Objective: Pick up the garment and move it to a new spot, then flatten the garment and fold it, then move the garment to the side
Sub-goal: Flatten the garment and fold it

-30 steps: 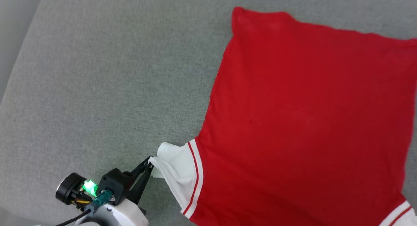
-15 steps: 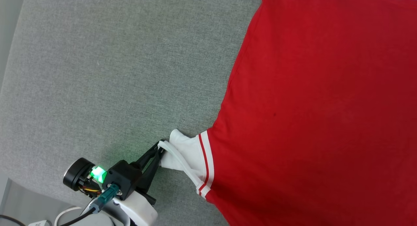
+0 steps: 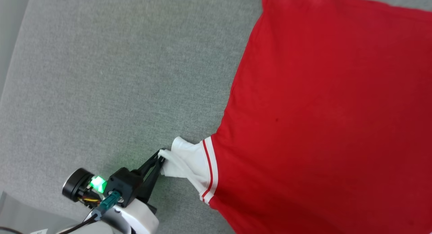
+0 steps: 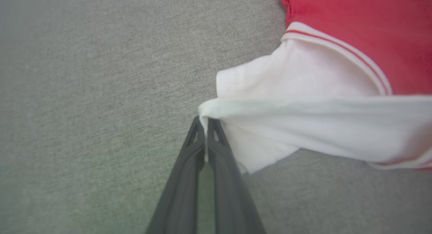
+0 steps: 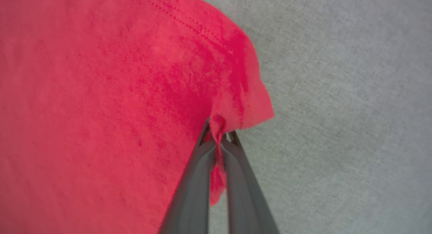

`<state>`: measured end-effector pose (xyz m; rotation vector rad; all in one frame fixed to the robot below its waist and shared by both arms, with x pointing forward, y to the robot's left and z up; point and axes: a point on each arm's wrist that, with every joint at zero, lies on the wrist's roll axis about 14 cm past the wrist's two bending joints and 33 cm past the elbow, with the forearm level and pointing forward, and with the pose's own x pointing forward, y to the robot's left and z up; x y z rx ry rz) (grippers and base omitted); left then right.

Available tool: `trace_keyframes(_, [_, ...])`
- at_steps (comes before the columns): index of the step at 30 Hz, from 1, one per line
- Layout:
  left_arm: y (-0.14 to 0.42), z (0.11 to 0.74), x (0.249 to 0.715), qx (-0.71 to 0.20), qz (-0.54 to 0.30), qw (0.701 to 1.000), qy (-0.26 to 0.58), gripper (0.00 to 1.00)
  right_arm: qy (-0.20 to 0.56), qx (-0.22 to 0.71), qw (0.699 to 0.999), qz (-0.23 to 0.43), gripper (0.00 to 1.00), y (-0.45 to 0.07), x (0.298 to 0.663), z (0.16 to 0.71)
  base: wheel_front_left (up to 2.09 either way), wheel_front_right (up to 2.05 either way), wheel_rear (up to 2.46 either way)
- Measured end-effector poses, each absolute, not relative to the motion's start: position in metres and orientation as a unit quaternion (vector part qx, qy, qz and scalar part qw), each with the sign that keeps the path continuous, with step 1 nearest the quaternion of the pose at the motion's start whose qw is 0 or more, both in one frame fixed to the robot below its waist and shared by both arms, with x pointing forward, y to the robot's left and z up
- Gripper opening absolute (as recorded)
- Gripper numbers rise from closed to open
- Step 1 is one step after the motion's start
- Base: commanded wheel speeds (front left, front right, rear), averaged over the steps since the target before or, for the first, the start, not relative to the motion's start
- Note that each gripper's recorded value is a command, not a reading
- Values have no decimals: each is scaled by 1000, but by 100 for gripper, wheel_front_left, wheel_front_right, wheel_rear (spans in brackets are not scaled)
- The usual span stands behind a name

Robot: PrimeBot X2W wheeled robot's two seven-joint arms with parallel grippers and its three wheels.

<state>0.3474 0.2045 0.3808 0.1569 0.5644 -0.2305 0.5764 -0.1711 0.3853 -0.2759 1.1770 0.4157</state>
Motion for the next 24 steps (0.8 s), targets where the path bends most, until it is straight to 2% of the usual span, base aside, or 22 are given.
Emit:
trace_keyframes(7, [207, 398, 338, 77, -111, 956, 259, 0, 477, -138, 845, 200, 0, -175, 567, 450, 0, 0, 0])
trace_keyframes(13, [206, 409, 329, 75, -114, 959, 248, 0, 447, -157, 858, 200, 0, -198, 529, 491, 0, 0, 0])
trace_keyframes(16, [201, 412, 327, 74, -123, 960, 242, 0, 450, -164, 857, 191, 0, -220, 500, 500, 0, 0, 0])
trace_keyframes(24, [189, 420, 328, 76, -147, 959, 229, 0, 518, -161, 824, 162, 0, -275, 402, 475, 0, 0, 0])
